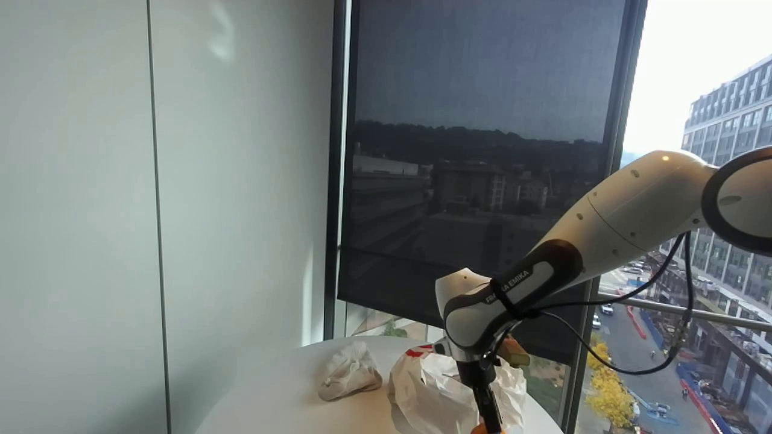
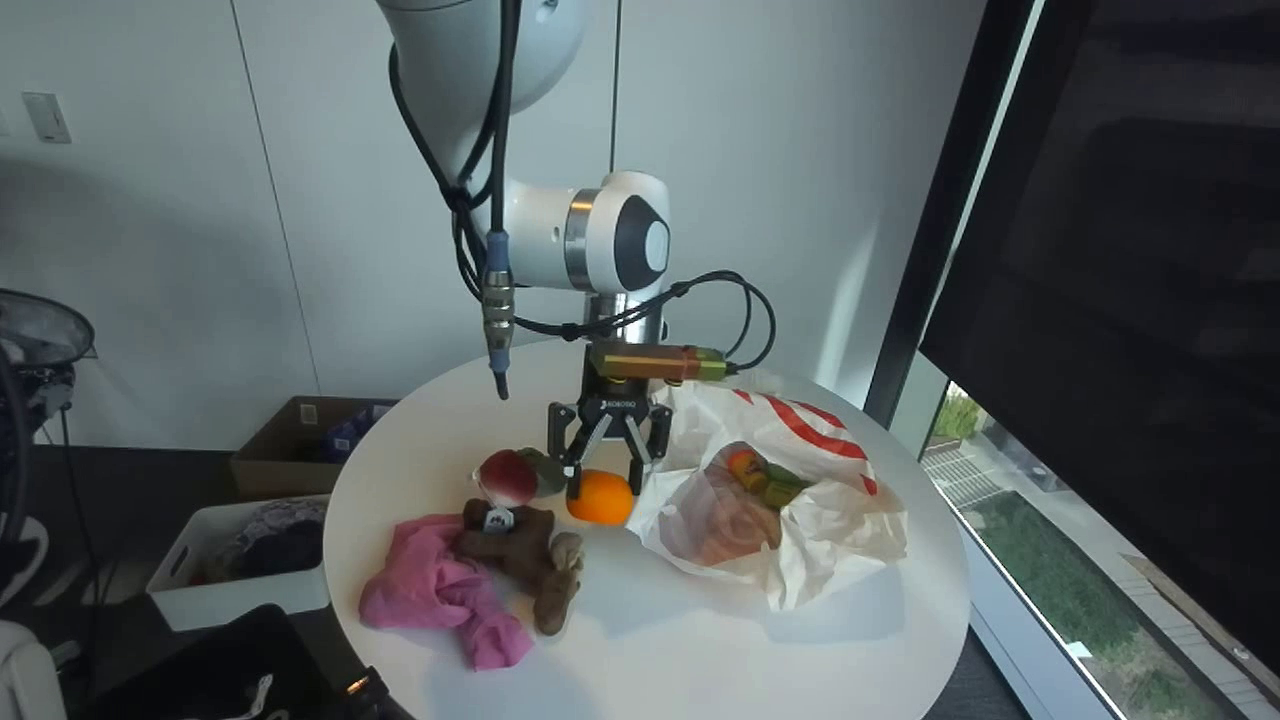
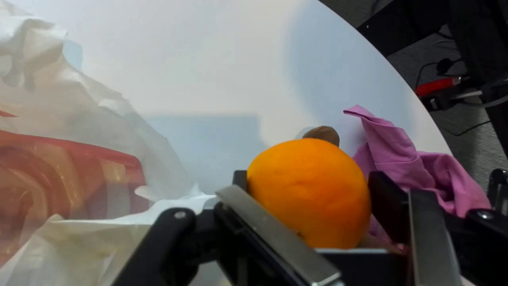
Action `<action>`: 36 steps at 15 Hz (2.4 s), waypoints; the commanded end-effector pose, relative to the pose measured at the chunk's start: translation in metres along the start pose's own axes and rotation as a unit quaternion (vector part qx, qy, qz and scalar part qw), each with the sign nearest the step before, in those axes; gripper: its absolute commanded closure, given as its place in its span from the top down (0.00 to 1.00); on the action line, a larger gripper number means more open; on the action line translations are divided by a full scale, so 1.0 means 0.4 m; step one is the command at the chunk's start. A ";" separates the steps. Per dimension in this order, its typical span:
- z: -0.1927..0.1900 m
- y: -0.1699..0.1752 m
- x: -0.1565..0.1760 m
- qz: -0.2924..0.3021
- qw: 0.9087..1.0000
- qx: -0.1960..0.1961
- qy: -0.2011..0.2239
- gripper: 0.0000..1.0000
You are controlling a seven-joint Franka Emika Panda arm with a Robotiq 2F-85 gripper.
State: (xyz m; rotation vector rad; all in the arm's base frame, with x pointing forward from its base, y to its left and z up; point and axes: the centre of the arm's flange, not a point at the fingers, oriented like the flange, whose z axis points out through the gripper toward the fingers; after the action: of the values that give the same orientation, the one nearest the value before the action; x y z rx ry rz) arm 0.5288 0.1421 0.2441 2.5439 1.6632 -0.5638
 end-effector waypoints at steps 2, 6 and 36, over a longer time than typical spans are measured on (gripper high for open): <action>0.056 -0.030 0.054 -0.026 0.997 -0.026 0.074 0.51; 0.094 0.000 0.116 -0.013 0.986 -0.062 0.151 0.51; 0.083 0.180 -0.295 0.190 0.981 -0.006 0.023 1.00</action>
State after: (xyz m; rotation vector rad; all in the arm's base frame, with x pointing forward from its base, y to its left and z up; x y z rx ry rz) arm 0.5298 0.0199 0.2762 2.8056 1.2119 -0.4570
